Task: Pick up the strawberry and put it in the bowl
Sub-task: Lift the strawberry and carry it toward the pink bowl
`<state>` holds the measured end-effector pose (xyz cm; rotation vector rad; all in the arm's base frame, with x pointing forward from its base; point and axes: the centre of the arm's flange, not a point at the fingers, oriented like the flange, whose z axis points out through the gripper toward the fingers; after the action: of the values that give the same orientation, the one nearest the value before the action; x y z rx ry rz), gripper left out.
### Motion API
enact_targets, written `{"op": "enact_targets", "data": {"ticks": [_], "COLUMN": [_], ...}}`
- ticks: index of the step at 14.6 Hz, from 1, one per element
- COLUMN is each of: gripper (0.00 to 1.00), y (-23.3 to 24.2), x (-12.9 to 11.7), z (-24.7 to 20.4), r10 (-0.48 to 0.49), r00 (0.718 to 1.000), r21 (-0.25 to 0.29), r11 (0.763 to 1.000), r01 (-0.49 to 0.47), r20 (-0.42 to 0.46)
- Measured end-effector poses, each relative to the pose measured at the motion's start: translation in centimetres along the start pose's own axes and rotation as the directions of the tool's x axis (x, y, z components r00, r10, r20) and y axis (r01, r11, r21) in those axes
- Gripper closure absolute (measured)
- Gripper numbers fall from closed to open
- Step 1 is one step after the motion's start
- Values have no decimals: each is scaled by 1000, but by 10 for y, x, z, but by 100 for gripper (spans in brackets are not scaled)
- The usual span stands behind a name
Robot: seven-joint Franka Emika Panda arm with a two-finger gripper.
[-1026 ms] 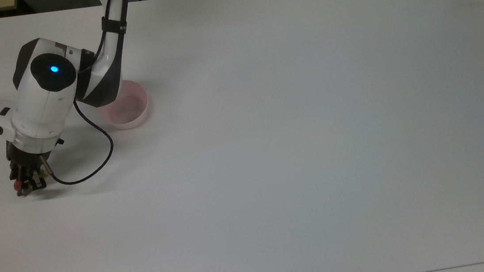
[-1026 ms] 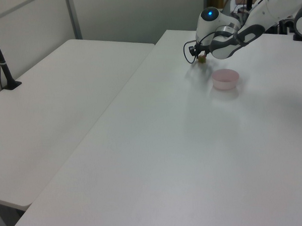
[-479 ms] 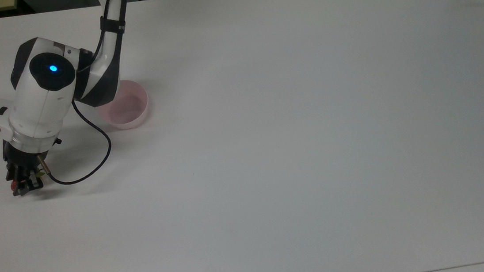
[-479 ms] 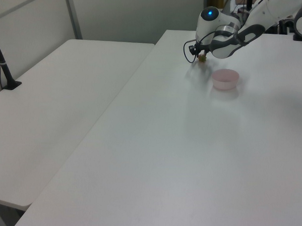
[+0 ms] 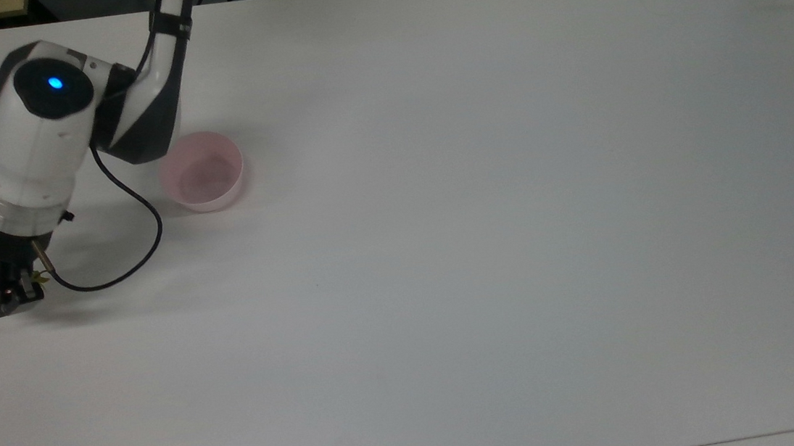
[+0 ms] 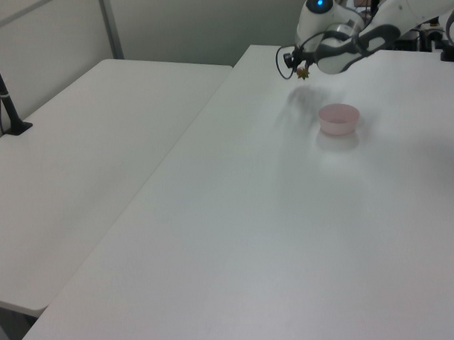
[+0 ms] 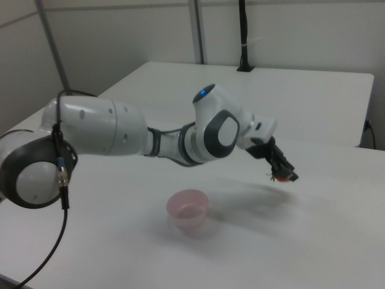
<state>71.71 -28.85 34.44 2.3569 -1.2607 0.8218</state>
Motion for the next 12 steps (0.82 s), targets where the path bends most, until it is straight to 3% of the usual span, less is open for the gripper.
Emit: {"op": "enact_targets", "data": {"ticks": [2,4,8,12], "gripper": [61,61,61,61], "y": [6,10,20,26], "x": [16,16,-32,-76], "z": [-27,-58,-117,-159], "r10": [-34,-83,-229,-311], "r00": [999,996,970,945], "r21": [33,61,120,176], "r11": [999,995,968,941], "r01": [34,82,218,290], "r20": [0,10,79,102]}}
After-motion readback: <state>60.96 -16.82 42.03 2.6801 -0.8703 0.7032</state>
